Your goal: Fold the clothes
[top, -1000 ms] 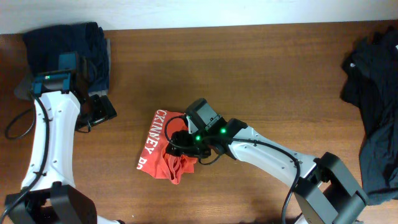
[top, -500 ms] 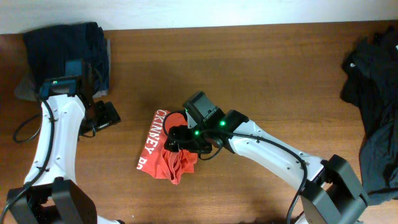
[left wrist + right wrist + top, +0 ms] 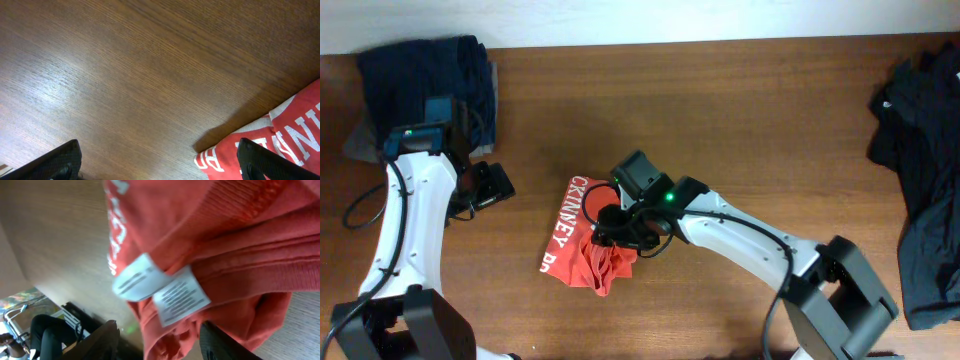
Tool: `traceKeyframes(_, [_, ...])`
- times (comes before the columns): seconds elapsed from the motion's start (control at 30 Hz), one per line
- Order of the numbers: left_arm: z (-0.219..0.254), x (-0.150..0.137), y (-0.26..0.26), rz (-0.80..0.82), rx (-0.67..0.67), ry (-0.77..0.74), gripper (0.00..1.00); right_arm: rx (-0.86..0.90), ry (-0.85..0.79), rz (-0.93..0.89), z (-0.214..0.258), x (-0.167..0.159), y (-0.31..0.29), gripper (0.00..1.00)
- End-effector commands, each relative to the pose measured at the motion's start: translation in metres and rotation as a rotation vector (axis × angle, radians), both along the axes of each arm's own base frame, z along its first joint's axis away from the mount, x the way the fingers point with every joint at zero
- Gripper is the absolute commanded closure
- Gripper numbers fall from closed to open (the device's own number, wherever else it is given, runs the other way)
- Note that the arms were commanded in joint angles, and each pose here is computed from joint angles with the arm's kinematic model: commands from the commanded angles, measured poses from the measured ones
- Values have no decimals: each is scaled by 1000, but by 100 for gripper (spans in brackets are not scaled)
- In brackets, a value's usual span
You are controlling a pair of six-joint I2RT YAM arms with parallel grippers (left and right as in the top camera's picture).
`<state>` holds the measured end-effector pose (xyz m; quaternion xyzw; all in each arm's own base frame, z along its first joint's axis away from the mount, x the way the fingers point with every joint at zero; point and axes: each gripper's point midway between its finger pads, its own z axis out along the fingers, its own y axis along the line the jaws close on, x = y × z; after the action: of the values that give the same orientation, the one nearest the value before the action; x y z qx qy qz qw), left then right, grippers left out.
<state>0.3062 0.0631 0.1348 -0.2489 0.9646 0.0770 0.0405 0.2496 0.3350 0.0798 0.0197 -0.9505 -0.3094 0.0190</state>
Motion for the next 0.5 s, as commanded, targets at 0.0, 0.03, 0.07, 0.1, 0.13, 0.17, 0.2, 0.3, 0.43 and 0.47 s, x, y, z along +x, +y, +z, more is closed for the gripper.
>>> traceKeyframes(0.0, [0, -1, -1, 11, -10, -6, 1, -10, 0, -21, -2, 4, 2, 43])
traceKeyframes(0.03, [0, -1, -1, 11, -10, -6, 1, -12, -3, -22, -3, 5, 2, 43])
traceKeyframes(0.07, [0, -1, -1, 11, -10, -6, 1, -14, -2, -23, -5, 5, 2, 42])
traceKeyframes(0.1, [0, -1, -1, 11, -10, -6, 1, -18, -2, -25, -6, 6, 2, 43])
traceKeyframes(0.13, [0, -1, -1, 11, -10, -6, 1, -22, -1, -28, -8, 7, 2, 42])
traceKeyframes(0.17, [0, -1, -1, 11, -10, -6, 1, -23, 0, -28, -10, 7, 2, 43])
traceKeyframes(0.2, [0, -1, -1, 11, -10, -6, 1, -23, 0, -28, -10, 7, 3, 43])
traceKeyframes(0.3, [0, -1, -1, 11, -10, -6, 1, -30, -11, -34, -11, 10, 2, 44])
traceKeyframes(0.43, [0, -1, -1, 11, -10, -6, 1, -58, -35, -50, -14, 14, -2, 51])
traceKeyframes(0.47, [0, -1, -1, 11, -10, -6, 1, -61, -38, -51, -14, 15, -3, 53])
